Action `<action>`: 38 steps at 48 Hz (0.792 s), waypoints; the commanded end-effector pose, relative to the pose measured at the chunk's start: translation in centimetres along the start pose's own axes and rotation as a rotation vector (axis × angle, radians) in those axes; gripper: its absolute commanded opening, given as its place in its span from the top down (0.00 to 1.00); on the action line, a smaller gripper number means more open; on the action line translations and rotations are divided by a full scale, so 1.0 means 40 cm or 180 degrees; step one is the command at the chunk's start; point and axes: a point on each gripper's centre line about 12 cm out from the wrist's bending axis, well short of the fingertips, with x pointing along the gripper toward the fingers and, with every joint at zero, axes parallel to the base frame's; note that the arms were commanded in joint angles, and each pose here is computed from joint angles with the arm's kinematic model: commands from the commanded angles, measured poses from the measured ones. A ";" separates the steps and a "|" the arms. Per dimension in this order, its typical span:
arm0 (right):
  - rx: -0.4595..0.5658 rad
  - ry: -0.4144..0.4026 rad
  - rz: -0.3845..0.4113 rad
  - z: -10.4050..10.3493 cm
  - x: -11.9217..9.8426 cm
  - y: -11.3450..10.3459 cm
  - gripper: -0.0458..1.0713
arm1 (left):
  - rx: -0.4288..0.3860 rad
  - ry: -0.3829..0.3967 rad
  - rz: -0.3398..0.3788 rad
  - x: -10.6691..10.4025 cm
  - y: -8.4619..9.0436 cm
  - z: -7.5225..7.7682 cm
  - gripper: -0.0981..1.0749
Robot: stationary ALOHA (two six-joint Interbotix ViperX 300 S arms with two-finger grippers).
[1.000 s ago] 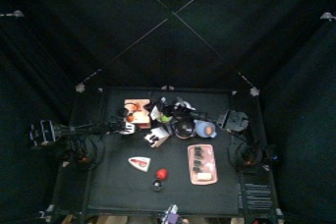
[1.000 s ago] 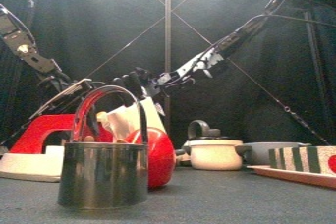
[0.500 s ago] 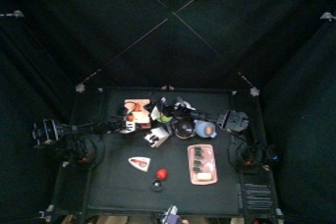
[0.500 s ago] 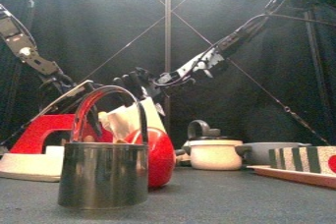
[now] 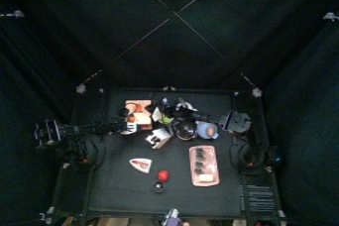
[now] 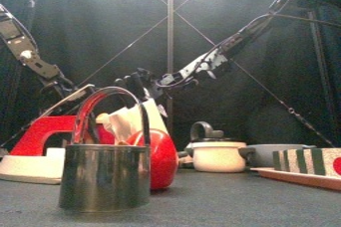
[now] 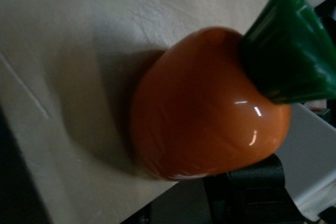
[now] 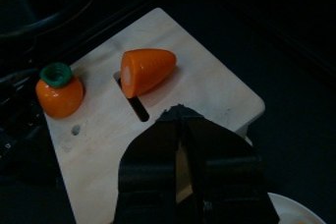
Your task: Grab drawer handle
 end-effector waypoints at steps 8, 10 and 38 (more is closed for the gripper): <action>-0.0020 -0.0063 0.0019 0.024 -0.014 0.011 0.74 | 0.0025 -0.0015 -0.0088 -0.002 -0.021 0.000 0.38; -0.0020 -0.0063 0.0019 0.024 -0.014 0.011 0.74 | 0.0040 -0.0005 -0.0094 -0.002 -0.022 -0.003 0.38; -0.0019 -0.0051 0.0025 0.019 -0.012 0.014 0.74 | 0.0041 0.0082 -0.0205 -0.048 -0.010 -0.053 0.38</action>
